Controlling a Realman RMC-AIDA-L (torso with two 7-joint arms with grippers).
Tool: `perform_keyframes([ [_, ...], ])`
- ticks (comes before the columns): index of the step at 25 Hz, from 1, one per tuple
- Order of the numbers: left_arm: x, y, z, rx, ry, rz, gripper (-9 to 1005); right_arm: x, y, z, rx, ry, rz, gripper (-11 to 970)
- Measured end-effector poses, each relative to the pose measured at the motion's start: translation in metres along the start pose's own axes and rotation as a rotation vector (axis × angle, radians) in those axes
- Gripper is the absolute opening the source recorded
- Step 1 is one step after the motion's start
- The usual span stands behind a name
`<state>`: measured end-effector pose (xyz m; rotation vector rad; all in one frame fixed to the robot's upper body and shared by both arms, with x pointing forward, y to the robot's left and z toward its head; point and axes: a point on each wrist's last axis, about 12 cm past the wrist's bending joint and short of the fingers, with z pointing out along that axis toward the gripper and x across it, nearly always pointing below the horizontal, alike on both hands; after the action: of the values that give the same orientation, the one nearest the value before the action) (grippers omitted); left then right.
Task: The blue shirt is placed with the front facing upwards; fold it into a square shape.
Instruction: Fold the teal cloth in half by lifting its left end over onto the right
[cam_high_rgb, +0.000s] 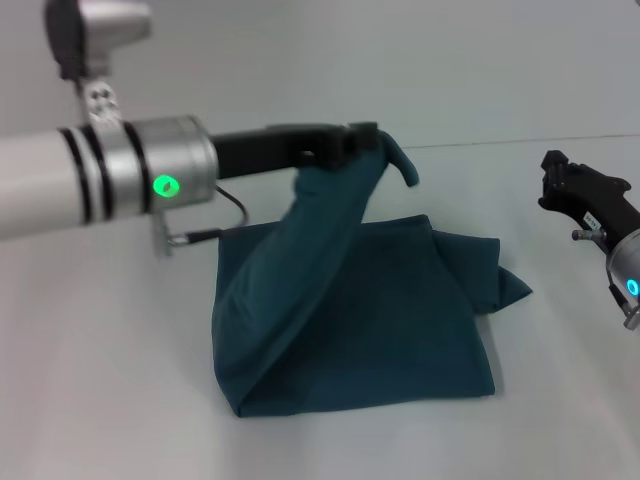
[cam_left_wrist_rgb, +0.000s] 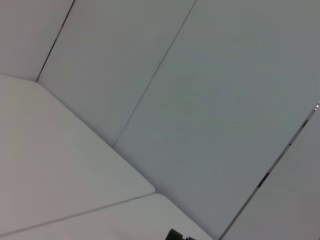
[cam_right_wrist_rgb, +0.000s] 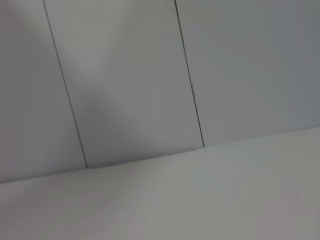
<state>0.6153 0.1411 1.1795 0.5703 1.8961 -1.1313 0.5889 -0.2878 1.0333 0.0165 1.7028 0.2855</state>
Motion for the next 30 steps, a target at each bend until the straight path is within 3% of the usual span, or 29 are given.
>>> perform_keyframes([
  [6,0.027,-0.013,0.037,0.032,-0.023,-0.004,2,0.000,-0.001,0.002,0.007,0.009,-0.004,36],
  [21,0.034,-0.022,0.057,0.034,-0.026,0.030,1,-0.003,0.000,0.005,-0.005,0.014,-0.019,44],
  [30,0.066,-0.026,0.076,0.040,-0.021,0.103,2,-0.002,0.002,0.008,-0.011,0.041,-0.031,48],
])
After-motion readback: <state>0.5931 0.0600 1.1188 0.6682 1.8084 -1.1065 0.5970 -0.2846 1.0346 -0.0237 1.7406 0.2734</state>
